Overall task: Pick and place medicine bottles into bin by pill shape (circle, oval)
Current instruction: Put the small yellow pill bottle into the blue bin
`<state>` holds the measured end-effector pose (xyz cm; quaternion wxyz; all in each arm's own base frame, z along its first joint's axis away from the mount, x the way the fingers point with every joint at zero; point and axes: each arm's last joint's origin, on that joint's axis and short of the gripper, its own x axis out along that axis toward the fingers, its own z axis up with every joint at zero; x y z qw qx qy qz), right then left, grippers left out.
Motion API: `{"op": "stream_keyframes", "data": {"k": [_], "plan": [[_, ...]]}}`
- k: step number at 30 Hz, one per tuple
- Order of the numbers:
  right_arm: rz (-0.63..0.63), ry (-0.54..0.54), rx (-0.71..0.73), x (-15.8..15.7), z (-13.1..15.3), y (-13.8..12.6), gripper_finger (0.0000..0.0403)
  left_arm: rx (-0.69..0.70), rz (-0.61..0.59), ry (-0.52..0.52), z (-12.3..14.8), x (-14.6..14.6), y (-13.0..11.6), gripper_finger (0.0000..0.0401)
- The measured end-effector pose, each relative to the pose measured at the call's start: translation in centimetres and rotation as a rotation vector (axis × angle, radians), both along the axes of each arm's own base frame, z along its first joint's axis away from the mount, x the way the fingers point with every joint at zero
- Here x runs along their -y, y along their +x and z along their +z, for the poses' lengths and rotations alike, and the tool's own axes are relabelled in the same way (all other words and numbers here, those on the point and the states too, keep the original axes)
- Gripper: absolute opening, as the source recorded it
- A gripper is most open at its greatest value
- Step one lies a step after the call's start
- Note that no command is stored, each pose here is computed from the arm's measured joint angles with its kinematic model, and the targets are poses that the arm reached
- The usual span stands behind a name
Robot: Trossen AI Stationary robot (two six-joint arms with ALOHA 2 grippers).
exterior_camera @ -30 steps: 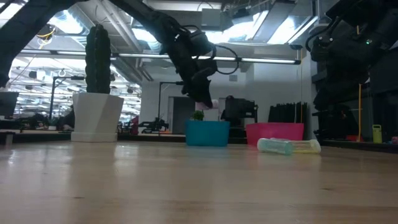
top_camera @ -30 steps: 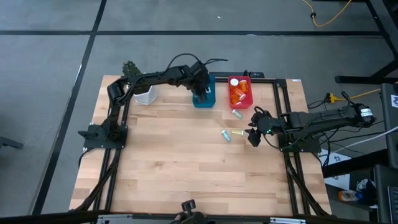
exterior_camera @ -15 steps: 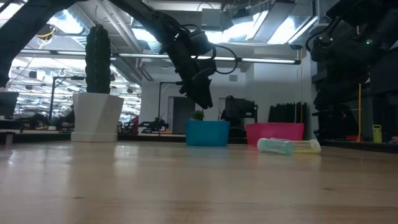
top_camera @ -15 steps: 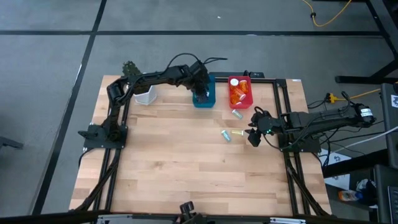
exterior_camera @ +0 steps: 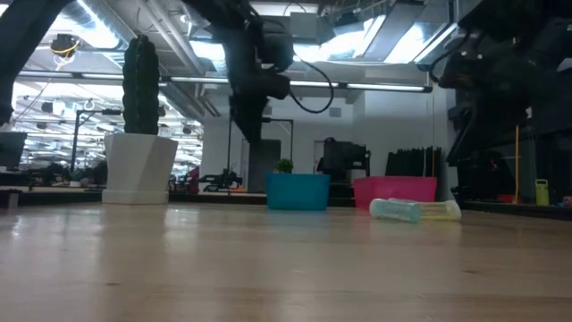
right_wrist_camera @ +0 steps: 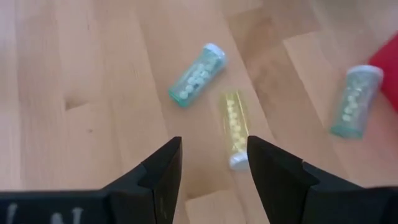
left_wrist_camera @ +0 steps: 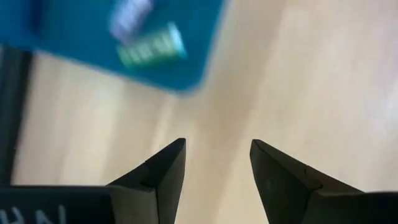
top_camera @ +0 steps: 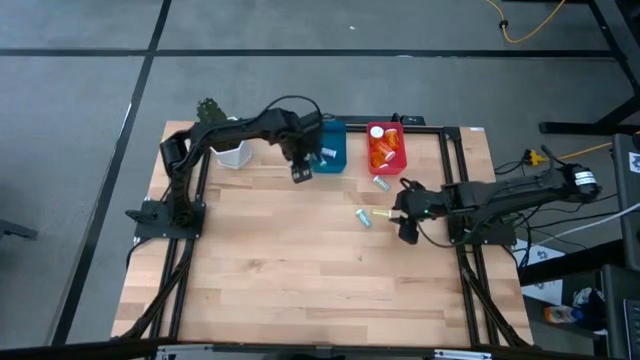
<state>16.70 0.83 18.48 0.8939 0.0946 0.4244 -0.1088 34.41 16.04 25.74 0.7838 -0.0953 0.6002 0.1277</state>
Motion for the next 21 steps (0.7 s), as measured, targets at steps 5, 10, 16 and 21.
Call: {"op": "stream_keyframes", "data": {"k": [5, 10, 16, 21], "plan": [[0.035, -0.031, -0.053, -0.1, -1.3, 1.2, 0.0184, -0.145, -0.037, -0.039, 0.9, 1.7, -1.8, 0.0174], [0.036, -0.09, -0.101, 0.0, -2.5, 2.1, 0.0184, -0.149, -0.017, -0.034, 2.8, 2.6, -3.2, 0.0174], [0.053, -0.112, -0.129, -0.1, -3.5, 2.8, 0.0184, -0.067, 0.01, 0.003, 5.9, 3.6, -5.3, 0.0174], [0.046, -0.109, -0.159, -0.1, -4.2, 3.1, 0.0184, -0.009, 0.021, 0.024, 7.8, 5.2, -8.1, 0.0174]]}}
